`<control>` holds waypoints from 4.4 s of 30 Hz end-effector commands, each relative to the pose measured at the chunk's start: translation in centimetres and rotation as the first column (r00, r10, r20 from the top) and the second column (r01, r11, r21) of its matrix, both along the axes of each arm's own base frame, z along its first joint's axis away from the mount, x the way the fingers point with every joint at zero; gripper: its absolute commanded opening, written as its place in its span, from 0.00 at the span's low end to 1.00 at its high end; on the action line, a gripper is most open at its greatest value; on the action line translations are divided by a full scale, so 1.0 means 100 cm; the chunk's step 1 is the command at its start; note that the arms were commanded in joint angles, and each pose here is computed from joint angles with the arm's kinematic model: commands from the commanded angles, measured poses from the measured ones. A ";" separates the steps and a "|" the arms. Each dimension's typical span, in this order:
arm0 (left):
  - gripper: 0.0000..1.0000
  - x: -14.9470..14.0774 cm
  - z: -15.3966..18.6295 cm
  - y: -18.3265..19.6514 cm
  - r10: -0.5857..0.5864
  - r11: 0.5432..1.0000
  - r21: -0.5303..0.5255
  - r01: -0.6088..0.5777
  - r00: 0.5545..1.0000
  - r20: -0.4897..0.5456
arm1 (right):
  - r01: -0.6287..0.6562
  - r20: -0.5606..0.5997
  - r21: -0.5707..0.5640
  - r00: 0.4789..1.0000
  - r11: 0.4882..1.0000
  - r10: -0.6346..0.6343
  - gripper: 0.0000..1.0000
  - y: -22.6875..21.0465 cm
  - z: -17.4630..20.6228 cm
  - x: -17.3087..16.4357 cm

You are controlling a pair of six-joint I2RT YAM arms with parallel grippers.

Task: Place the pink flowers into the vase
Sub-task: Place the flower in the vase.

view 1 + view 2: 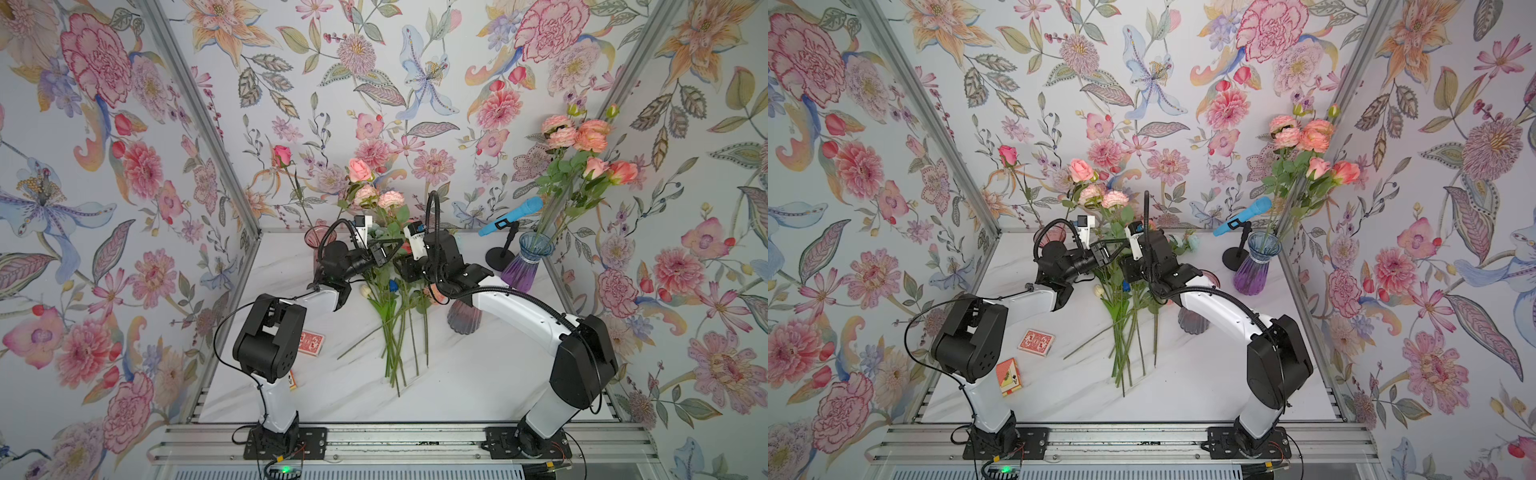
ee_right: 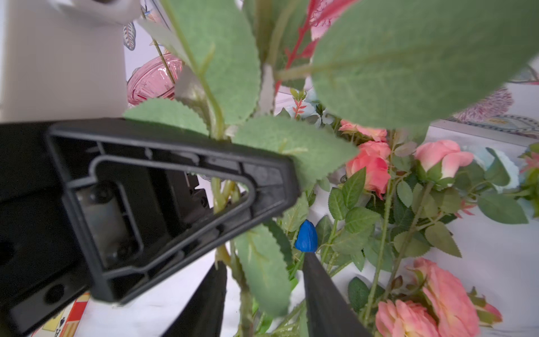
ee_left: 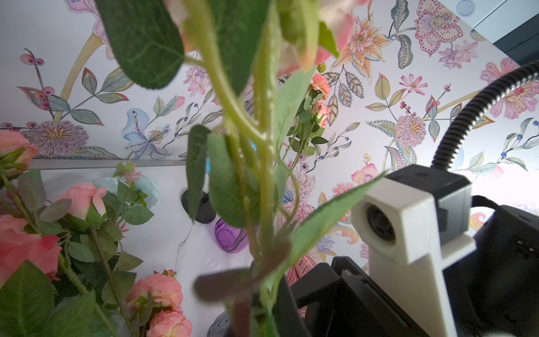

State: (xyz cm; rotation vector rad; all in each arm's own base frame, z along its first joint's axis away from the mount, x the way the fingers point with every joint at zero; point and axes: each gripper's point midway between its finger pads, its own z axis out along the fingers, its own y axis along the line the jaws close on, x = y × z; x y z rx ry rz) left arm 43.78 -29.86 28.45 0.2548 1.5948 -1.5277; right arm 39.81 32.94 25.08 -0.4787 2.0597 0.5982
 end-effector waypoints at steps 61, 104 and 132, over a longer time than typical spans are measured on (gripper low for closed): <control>0.00 -0.014 0.284 0.014 0.139 0.888 0.205 -0.411 0.666 0.733 | 0.189 0.064 0.048 0.979 0.981 -0.192 0.99 -0.098 0.048 -0.019; 0.00 0.058 0.178 0.231 0.569 0.654 0.098 -0.750 0.574 0.589 | 0.123 -0.006 0.022 0.992 0.992 -0.123 1.00 -0.047 0.020 -0.007; 0.10 0.072 0.077 0.235 0.587 0.652 0.215 -0.727 0.664 0.463 | 0.044 -0.028 -0.002 0.999 0.999 -0.044 0.99 -0.012 0.018 -0.021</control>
